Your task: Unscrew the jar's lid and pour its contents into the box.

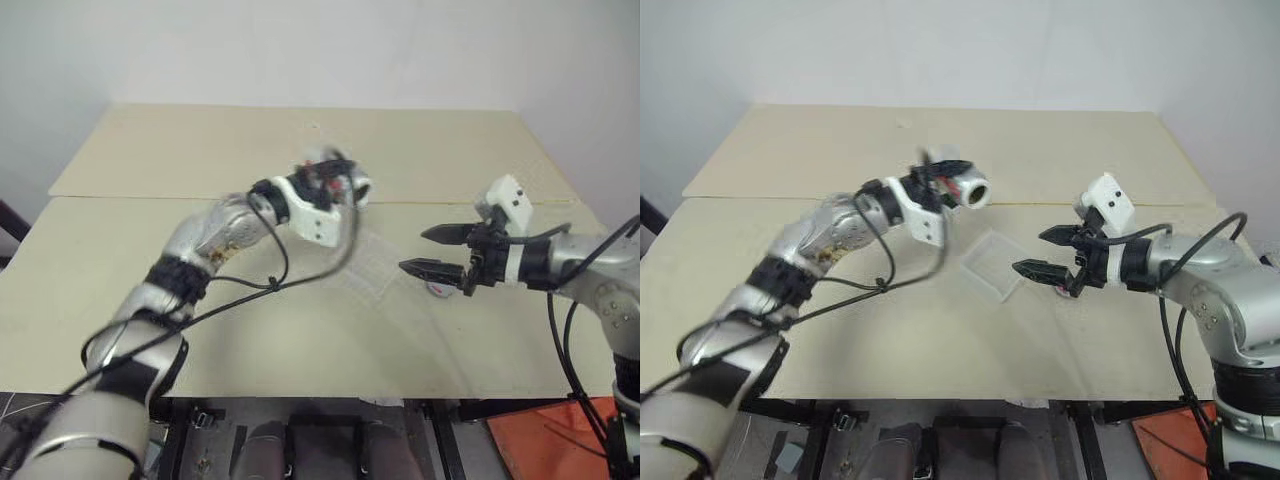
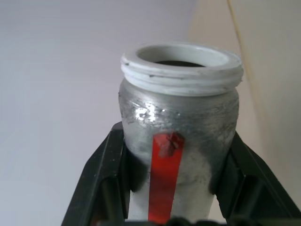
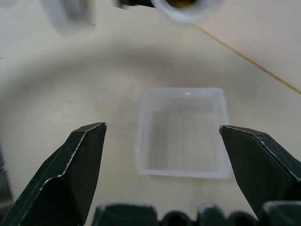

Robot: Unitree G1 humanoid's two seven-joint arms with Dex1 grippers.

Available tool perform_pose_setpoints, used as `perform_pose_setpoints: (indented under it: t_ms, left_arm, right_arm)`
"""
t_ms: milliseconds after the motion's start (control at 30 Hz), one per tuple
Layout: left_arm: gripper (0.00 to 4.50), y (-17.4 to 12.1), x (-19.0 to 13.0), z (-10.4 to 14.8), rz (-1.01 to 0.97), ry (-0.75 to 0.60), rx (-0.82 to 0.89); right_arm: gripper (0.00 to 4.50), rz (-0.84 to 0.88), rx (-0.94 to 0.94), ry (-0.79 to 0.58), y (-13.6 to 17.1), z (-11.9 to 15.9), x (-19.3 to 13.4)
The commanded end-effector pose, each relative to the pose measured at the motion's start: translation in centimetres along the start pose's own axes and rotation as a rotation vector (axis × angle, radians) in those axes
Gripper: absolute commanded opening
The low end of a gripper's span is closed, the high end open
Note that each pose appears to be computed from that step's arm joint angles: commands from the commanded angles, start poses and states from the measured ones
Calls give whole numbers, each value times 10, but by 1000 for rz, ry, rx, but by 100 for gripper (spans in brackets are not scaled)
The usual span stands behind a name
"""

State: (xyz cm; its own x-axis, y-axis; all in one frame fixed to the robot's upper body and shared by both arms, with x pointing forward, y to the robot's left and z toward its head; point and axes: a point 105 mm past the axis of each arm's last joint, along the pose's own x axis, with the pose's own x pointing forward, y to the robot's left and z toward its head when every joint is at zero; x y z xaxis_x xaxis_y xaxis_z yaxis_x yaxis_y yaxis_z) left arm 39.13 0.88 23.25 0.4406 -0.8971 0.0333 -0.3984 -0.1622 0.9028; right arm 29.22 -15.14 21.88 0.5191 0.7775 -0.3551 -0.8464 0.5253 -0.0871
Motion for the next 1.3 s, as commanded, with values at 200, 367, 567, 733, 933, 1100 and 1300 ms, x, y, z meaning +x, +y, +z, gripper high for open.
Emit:
perform_pose_setpoints:
  t_ms: [200, 367, 567, 733, 933, 1100, 1300]
  left_arm:
    - [193, -20, 33, 22, 10, -223, 510]
    - [193, -16, 39, 24, 43, -245, 561]
    - [193, -16, 39, 25, 59, -247, 543]
    - [193, -12, 32, 15, 71, -152, 323]
    - [193, 18, 0, -47, 200, 201, -363]
    - [193, 1, -39, -88, 406, 445, -1355]
    - [193, -21, -86, -95, 727, 639, -1931]
  right_arm:
    - [447, 51, -21, 23, 4, 11, 0]
    - [447, 39, -13, 1, 4, 13, -1]
    - [447, 36, -13, -9, 9, 11, -1]
    - [447, 15, -53, -18, 8, 9, 1]
    - [447, -38, -88, -71, 2, 15, -3]
    - [447, -52, -81, -108, 1, 16, 0]
    - [447, -38, -82, -117, 3, 16, 4]
